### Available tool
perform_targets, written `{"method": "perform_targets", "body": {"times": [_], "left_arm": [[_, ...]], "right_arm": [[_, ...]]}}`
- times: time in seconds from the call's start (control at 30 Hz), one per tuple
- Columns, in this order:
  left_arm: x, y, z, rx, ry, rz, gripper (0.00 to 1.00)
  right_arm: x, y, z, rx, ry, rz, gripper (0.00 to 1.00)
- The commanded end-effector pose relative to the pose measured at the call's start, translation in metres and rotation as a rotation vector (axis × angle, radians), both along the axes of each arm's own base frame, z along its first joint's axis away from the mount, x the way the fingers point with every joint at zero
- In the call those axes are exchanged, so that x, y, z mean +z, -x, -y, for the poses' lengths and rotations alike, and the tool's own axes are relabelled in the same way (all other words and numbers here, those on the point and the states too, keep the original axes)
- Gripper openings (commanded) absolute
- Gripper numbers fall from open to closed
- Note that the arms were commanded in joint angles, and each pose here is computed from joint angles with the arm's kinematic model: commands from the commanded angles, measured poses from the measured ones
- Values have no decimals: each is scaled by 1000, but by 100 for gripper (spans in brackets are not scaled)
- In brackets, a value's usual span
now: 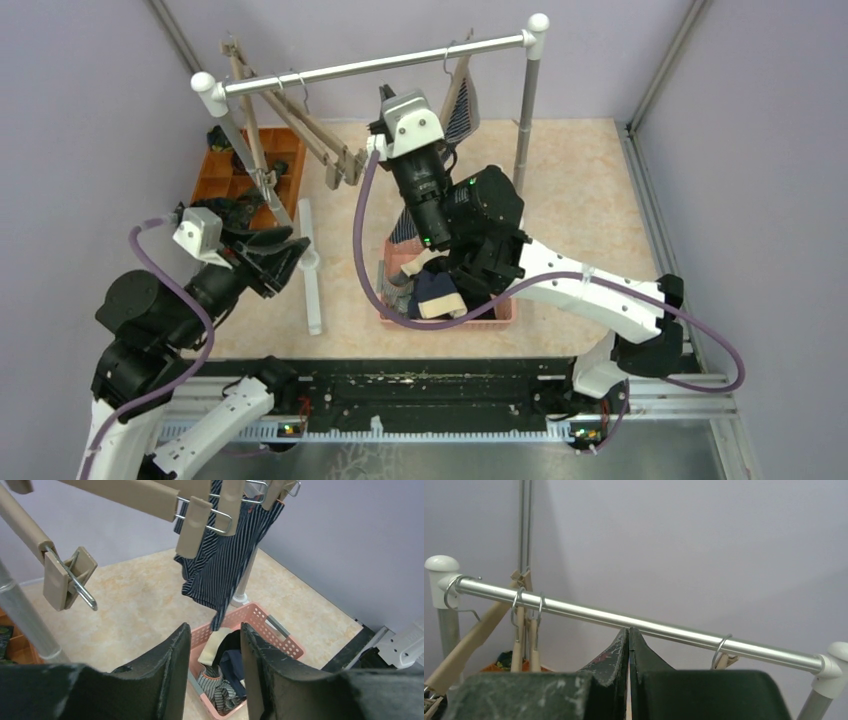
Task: Remove the underwear clipped to the hanger
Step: Adjust the hanger on the clothesline, then pick up the hanger from the clothesline.
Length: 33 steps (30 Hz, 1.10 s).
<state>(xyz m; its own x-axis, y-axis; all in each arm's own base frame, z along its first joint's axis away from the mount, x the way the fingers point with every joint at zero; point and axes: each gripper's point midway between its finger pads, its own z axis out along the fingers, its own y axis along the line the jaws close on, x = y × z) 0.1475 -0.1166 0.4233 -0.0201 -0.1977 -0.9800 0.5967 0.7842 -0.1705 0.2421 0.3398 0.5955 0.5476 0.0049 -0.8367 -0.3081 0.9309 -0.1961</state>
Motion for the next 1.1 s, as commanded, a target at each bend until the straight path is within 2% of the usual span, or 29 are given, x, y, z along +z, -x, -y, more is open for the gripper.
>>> {"method": "perform_targets", "body": {"times": [0.0, 0.03, 0.1, 0.23, 0.47, 0.7, 0.83, 1.07], "left_arm": [[-2, -12, 34, -116, 3, -31, 57], [1, -13, 43, -154, 5, -28, 64], [13, -16, 59, -218, 24, -7, 68], [53, -11, 87, -373, 113, 39, 69], [109, 6, 110, -561, 208, 72, 70], [131, 22, 126, -745, 331, 79, 71], [164, 24, 125, -759, 368, 145, 69], [166, -24, 156, -729, 345, 88, 70]], "right_arm": [[17, 13, 38, -32, -76, -8, 0], [14, 16, 44, -34, -82, -9, 0], [10, 19, 61, -57, -97, -19, 0], [-4, 20, 87, -116, -91, -47, 0], [-30, 21, 142, -270, -126, -71, 0], [-50, 28, 166, -223, -172, -121, 0], [-61, 29, 169, -197, -165, -148, 0], [-75, 29, 171, -214, -143, -156, 0]]}}
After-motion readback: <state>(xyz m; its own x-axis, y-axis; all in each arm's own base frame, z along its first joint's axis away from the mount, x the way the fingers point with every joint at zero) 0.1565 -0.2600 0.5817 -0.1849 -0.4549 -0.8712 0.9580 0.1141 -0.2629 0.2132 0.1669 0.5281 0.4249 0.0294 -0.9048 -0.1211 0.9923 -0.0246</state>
